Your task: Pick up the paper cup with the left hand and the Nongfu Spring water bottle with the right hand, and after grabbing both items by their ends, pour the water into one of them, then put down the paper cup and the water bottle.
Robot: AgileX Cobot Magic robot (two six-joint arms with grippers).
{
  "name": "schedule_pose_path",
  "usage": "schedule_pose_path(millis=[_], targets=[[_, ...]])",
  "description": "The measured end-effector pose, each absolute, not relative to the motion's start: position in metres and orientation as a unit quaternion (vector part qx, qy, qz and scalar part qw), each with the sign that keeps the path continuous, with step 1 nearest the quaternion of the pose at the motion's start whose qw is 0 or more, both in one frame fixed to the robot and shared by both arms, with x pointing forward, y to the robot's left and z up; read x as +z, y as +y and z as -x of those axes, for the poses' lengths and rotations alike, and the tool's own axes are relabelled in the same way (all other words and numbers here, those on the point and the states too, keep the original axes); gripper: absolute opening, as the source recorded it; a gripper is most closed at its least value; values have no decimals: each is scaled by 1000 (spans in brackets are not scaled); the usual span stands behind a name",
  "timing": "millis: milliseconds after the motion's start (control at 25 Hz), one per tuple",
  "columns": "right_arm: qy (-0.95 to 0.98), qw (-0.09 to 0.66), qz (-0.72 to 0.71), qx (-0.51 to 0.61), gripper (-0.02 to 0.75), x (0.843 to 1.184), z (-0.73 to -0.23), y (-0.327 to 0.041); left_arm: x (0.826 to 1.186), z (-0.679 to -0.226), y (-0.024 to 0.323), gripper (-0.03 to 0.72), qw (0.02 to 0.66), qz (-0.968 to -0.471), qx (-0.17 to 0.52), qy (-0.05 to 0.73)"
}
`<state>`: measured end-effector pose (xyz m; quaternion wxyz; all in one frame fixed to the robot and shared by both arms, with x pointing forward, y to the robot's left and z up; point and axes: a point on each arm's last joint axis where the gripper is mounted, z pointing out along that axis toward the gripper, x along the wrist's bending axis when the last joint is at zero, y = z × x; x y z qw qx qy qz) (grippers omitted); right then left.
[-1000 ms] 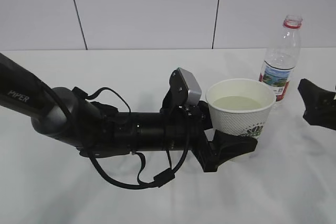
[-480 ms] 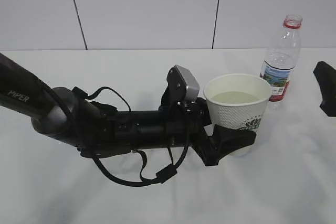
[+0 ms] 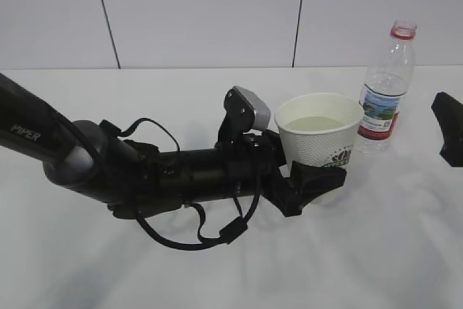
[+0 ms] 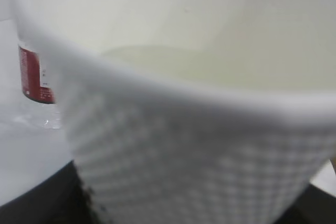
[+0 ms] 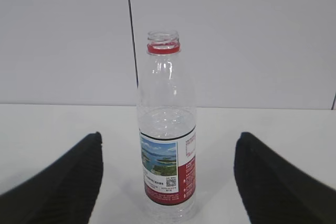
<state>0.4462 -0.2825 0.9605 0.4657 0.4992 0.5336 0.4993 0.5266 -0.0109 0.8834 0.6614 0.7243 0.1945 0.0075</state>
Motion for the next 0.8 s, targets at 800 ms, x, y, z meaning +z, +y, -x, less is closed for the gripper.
schedule_pose_path(millis=[800], targets=[[538, 469, -497, 494, 586, 960, -446, -283, 881, -560, 21, 506, 649, -714, 50, 259]])
